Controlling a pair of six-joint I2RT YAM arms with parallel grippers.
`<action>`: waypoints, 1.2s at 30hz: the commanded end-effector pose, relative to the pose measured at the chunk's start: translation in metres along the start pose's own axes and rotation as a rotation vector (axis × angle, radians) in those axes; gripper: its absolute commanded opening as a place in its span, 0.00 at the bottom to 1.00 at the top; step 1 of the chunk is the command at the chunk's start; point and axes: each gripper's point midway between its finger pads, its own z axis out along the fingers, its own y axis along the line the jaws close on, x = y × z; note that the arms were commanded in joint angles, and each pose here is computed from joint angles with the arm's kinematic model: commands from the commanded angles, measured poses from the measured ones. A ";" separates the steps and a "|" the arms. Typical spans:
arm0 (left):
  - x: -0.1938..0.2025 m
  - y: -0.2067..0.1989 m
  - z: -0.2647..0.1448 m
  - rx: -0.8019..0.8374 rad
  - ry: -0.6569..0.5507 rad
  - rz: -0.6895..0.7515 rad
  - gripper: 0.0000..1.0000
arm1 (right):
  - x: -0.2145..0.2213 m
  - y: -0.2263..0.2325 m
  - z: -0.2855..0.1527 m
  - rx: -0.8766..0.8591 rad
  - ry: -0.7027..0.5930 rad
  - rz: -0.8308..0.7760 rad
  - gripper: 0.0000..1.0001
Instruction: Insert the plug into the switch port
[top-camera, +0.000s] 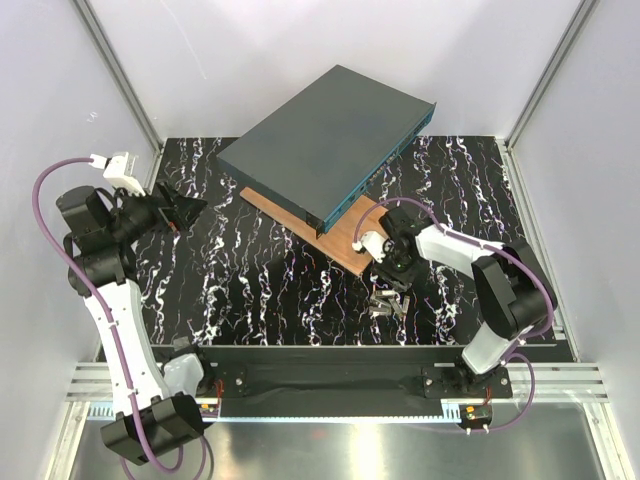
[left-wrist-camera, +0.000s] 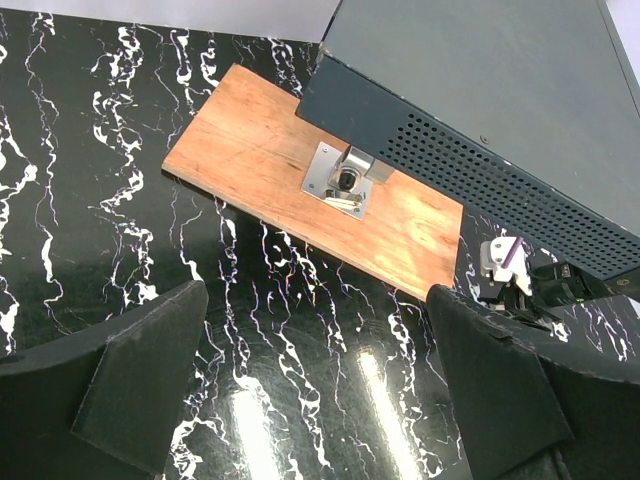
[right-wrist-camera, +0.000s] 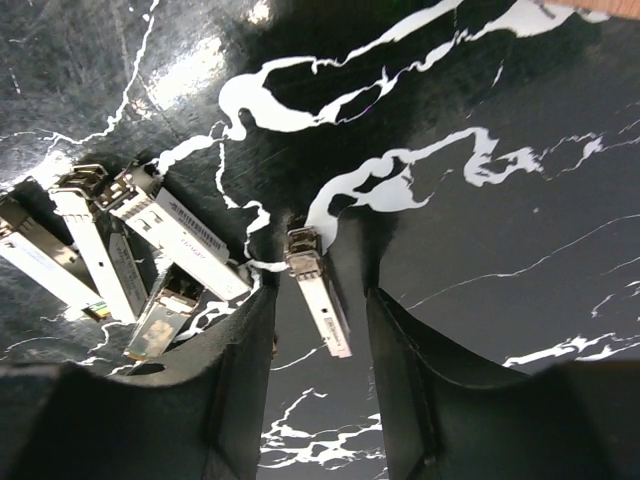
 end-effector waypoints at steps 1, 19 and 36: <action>-0.010 -0.011 -0.003 0.047 -0.040 0.074 0.99 | -0.019 -0.014 -0.004 0.054 -0.043 -0.059 0.49; -0.086 -0.062 -0.033 0.094 -0.210 0.267 0.99 | 0.022 -0.108 -0.134 0.139 -0.406 0.544 0.00; -0.100 -0.234 0.022 0.437 -0.123 0.623 0.95 | -0.058 -0.083 -0.429 -0.141 -1.513 0.862 0.00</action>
